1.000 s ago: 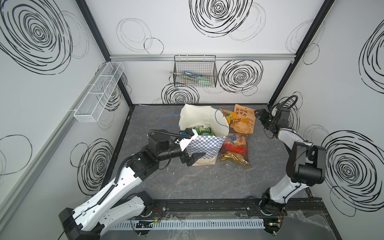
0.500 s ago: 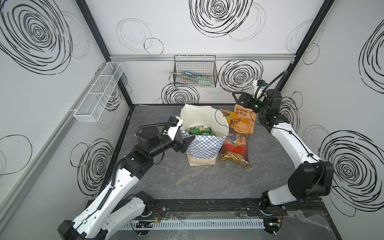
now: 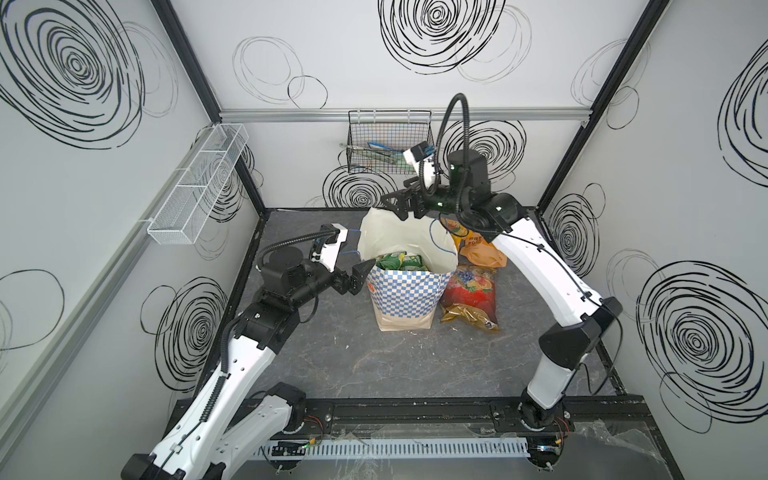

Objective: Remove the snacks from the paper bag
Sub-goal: 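Raise the right gripper and move it back into the paper bag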

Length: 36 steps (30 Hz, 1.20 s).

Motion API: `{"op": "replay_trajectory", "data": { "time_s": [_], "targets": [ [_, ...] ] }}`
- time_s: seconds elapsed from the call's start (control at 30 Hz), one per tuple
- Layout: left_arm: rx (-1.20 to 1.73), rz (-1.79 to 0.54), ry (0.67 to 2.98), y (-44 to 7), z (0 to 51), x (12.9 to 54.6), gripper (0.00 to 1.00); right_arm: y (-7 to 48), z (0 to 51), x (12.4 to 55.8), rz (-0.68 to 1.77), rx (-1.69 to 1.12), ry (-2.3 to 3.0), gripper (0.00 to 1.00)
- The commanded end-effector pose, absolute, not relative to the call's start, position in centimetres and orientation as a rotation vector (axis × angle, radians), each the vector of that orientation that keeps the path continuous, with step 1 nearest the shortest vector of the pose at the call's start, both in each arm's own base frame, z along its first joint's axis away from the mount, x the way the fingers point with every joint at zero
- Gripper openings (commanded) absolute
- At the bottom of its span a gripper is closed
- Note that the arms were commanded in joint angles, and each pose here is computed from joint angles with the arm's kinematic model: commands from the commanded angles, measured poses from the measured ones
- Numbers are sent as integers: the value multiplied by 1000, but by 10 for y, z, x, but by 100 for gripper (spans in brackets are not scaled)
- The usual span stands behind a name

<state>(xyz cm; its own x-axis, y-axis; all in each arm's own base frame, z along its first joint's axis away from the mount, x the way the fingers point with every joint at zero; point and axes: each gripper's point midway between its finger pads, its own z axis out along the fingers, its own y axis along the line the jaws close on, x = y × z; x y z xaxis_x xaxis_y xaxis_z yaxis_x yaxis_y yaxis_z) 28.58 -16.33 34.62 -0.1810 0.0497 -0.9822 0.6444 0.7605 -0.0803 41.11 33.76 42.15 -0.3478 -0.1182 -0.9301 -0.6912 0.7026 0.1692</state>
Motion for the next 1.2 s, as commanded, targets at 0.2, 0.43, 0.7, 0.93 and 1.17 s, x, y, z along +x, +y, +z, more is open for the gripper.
{"op": "replay_trajectory", "data": {
  "time_s": [0.2, 0.43, 0.7, 0.93, 1.17],
  "targets": [
    [654, -555, 1643, -164, 357, 280, 96, 348, 309, 398, 465, -794, 2202, 95],
    [648, -539, 1670, -157, 346, 279, 96, 344, 239, 392, 406, -841, 2361, 93],
    [659, -562, 1666, -160, 345, 277, 96, 337, 175, 391, 316, -837, 2529, 93],
    [660, -570, 1662, -161, 345, 277, 96, 339, 118, 385, 301, -809, 2591, 92],
    [659, -575, 1669, -162, 343, 278, 96, 332, 81, 379, 297, -768, 2626, 91]
  ]
}}
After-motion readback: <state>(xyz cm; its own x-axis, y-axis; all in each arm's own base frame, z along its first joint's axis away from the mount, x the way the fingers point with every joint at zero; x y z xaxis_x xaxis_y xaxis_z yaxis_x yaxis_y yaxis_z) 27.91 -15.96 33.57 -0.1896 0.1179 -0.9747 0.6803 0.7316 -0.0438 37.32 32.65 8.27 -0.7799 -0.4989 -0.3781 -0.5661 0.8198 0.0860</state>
